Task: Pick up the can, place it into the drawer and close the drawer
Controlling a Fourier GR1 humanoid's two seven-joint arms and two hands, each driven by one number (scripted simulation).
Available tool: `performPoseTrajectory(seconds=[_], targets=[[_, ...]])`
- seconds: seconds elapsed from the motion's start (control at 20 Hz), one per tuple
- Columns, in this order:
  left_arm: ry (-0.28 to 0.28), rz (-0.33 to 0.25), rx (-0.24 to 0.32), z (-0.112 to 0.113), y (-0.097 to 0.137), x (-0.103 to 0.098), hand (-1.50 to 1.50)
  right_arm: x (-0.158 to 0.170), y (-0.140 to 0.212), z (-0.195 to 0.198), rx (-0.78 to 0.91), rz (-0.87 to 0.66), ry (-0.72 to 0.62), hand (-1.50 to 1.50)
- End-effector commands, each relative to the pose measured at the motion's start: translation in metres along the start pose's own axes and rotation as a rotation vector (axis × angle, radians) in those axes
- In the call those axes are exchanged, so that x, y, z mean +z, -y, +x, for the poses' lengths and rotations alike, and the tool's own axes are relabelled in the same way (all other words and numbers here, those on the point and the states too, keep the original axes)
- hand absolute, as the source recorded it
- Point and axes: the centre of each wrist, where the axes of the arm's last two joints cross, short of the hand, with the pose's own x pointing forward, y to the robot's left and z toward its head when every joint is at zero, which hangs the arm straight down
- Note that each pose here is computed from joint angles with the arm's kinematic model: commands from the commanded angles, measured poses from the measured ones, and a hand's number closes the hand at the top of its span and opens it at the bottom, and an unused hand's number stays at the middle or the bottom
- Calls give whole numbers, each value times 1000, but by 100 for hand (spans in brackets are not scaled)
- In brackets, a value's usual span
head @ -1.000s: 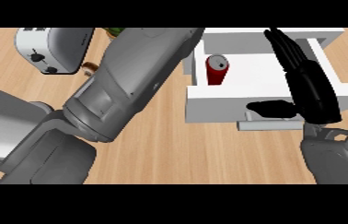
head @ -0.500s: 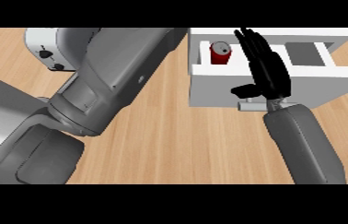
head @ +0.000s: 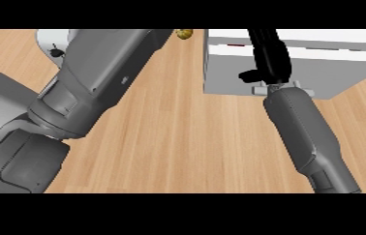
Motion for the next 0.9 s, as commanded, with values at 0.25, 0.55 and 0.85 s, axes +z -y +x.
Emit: performPoseTrajectory(seconds=[0.25, 0.55, 0.85], targets=[[-10, 1, -8, 2, -23, 1, -150, -43, 5, 0, 64, -84, -23, -150], [-5, -14, -7, 4, -59, -4, -150, -67, 15, 17, 84, -129, -20, -150], [-40, -11, -6, -12, -60, 5, -150, -86, 31, 26, 42, -143, -16, -150]])
